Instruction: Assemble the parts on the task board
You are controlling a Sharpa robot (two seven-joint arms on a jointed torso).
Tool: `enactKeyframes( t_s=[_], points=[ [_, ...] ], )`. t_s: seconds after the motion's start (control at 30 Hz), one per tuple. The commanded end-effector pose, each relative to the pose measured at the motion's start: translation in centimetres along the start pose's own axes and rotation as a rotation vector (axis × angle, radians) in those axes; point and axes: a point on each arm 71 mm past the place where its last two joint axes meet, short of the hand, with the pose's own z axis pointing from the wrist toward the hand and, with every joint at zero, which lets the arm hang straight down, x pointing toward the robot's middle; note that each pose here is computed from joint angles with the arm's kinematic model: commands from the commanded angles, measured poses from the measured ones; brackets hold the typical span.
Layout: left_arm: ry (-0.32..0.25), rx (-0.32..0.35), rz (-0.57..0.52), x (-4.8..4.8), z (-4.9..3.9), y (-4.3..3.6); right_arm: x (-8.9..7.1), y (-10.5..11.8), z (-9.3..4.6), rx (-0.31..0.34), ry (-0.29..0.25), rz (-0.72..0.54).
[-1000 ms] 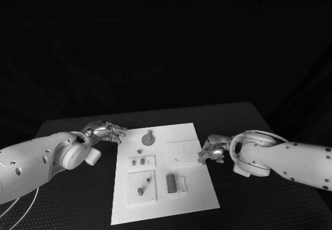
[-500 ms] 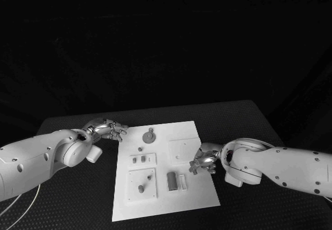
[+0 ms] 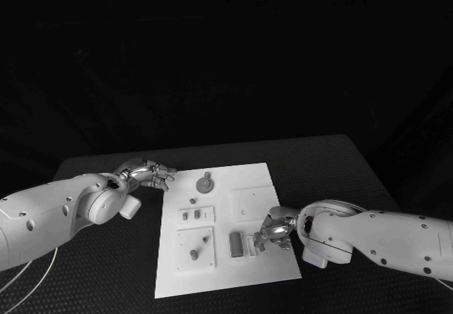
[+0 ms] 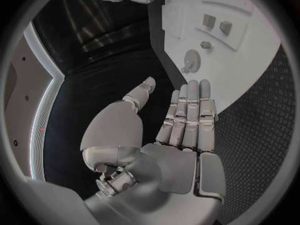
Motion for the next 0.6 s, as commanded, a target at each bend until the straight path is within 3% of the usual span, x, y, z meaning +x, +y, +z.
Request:
enactKeyframes(
  t_s=[0.03,0.2,0.6],
  points=[
    [0.018,0.007,0.002,0.26,0.04,-0.17,0.03,0.23,0.07,-0.013,-0.014,0.019],
    [0.018,0.007,0.002,0.23,0.02,-0.15,0.0,0.23,0.41,-0.006,-0.011,0.017],
    [0.018,0.008,0.002,0.26,0.05,-0.17,0.87,0.02,0.87,0.016,0.054,0.014]
  ],
)
